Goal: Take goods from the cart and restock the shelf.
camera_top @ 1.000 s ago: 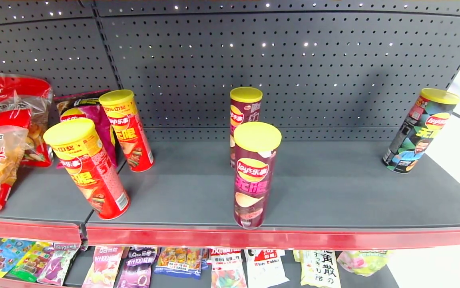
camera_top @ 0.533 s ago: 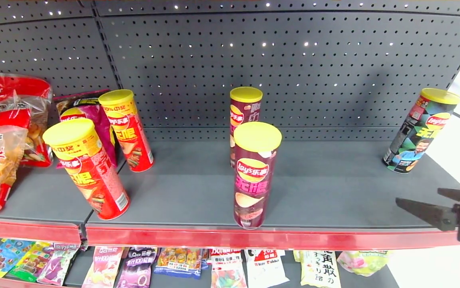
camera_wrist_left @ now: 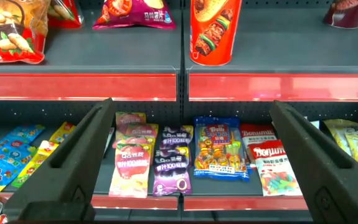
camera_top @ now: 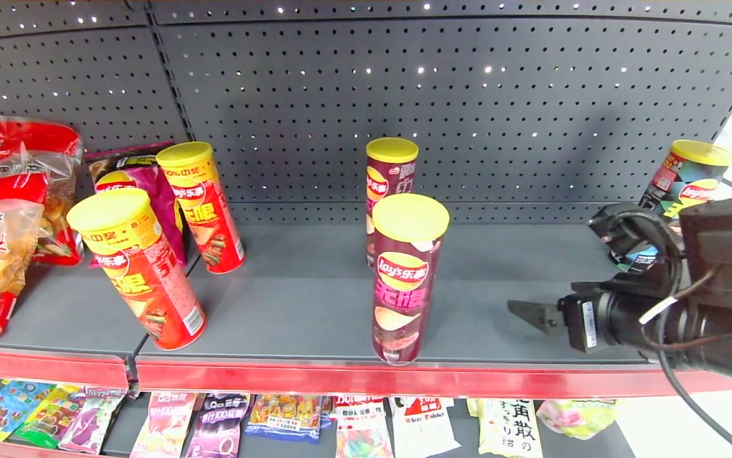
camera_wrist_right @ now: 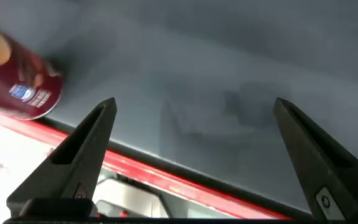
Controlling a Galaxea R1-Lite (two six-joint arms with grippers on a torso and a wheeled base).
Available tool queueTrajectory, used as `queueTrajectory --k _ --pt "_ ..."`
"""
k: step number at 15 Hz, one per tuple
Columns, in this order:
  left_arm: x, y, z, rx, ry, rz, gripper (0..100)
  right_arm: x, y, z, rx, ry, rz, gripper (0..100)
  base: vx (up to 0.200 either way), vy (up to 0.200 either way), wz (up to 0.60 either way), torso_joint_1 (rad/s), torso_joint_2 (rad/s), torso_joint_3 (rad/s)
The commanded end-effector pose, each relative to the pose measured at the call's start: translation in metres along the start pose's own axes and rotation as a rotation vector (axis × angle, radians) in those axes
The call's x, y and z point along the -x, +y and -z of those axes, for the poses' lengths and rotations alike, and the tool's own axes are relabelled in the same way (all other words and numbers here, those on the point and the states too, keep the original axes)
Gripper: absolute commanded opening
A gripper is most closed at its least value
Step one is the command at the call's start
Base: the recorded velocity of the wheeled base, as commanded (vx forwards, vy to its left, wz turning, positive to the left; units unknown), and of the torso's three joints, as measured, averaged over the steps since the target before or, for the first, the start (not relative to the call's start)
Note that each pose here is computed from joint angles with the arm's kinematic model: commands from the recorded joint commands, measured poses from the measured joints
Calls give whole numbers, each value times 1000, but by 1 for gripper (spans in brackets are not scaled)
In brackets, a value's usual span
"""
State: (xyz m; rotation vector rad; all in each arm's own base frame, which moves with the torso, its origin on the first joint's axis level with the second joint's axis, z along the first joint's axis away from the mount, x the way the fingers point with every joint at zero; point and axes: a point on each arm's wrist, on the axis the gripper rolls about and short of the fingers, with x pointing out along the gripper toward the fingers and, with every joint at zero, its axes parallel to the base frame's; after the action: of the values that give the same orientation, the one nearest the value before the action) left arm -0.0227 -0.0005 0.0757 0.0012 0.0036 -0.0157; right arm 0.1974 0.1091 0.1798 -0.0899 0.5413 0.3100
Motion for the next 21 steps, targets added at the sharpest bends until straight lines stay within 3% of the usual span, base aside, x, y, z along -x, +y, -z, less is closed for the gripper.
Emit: queueTrajectory --k 1,9,21 --pt "0 0 0 0 1 0 100 -15 17 6 44 48 -36 100 0 0 0 0 0 0" --pt "0 0 0 0 1 0 100 -34 51 -2 101 60 -116 100 0 0 0 0 0 0" --pt "0 0 0 0 1 0 100 -54 76 1 148 94 -157 100 0 0 0 0 0 0"
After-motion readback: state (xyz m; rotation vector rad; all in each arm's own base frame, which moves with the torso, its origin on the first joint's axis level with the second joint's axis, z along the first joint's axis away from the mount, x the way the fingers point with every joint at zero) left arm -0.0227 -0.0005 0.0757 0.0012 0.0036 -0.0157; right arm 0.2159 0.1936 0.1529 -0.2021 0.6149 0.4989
